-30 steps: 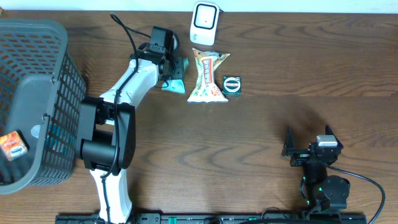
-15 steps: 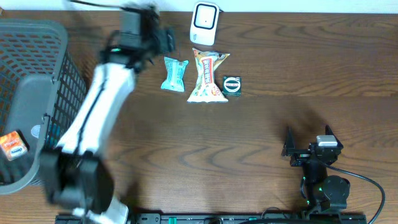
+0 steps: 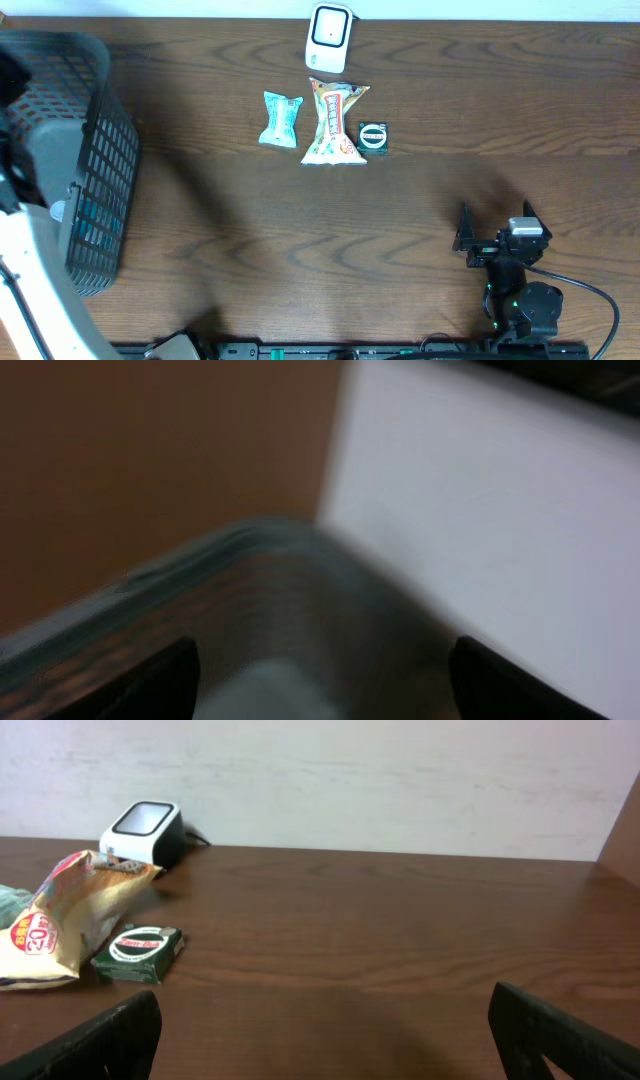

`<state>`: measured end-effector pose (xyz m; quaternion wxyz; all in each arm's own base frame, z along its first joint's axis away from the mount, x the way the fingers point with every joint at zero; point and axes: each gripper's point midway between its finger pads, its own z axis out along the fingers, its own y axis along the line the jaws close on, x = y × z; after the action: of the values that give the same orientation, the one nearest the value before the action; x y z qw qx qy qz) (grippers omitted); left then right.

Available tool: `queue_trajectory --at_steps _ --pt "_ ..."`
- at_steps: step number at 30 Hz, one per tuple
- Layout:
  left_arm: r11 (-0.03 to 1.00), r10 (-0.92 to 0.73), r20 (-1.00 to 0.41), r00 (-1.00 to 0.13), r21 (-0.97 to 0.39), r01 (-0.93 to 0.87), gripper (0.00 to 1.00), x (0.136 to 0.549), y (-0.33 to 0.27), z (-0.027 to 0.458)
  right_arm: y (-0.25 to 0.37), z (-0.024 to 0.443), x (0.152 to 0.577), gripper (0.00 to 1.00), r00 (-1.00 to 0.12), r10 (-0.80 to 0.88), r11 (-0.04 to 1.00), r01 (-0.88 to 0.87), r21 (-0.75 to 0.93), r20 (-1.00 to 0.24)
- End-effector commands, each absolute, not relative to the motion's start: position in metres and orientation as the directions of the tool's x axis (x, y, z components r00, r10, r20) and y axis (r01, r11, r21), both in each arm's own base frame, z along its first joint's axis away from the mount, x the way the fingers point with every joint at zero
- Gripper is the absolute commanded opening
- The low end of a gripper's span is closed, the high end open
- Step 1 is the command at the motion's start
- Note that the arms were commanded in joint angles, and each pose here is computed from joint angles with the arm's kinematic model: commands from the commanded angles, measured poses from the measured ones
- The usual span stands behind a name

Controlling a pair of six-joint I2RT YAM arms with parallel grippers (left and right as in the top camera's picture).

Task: Scan the item barcode
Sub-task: 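Move the left gripper back into the basket toward the remaining items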

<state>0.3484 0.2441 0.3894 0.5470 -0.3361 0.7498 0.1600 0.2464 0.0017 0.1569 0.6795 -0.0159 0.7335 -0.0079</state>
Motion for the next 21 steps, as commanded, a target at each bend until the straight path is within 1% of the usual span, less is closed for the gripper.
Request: queue_trajectory --at_steps 1,5,10,12,14,18,21 --pt "0.681 -0.319 -0.886 -0.336 0.032 -0.731 0.80 0.338 0.286 0.341 0.004 0.156 0.246 0.99 -0.076 -0.039 0.999 -0.022 -0.038 -0.996" --pt "0.626 -0.421 -0.808 -0.412 0.069 -0.776 0.80 0.323 0.314 0.291 0.004 0.156 0.246 0.99 -0.076 -0.039 0.999 -0.022 -0.038 -0.996" --pt "0.545 -0.525 -0.686 -0.504 0.184 -0.818 0.80 0.296 0.334 0.237 0.004 0.156 0.246 0.99 -0.076 -0.039 0.999 -0.022 -0.038 -0.996" --pt "0.546 -0.537 -0.643 -0.546 0.228 -0.806 0.80 0.291 0.335 0.223 0.004 0.156 0.246 0.99 -0.076 -0.039 0.999 -0.022 -0.038 -0.996" --pt "0.569 -0.540 -0.596 -0.595 0.262 -0.779 0.80 0.289 0.333 0.205 0.004 0.156 0.246 0.99 -0.076 -0.039 0.999 -0.022 -0.038 -0.996" --pt "0.585 -0.557 -0.539 -0.632 0.285 -0.759 0.80 0.283 0.329 0.178 0.004 0.156 0.246 0.99 -0.076 -0.039 0.999 -0.022 -0.038 -0.996" --pt "0.561 -0.574 -0.495 -0.652 0.342 -0.754 0.80 0.267 0.328 0.155 0.004 0.156 0.246 0.99 -0.076 -0.039 0.999 -0.022 -0.038 -0.996"
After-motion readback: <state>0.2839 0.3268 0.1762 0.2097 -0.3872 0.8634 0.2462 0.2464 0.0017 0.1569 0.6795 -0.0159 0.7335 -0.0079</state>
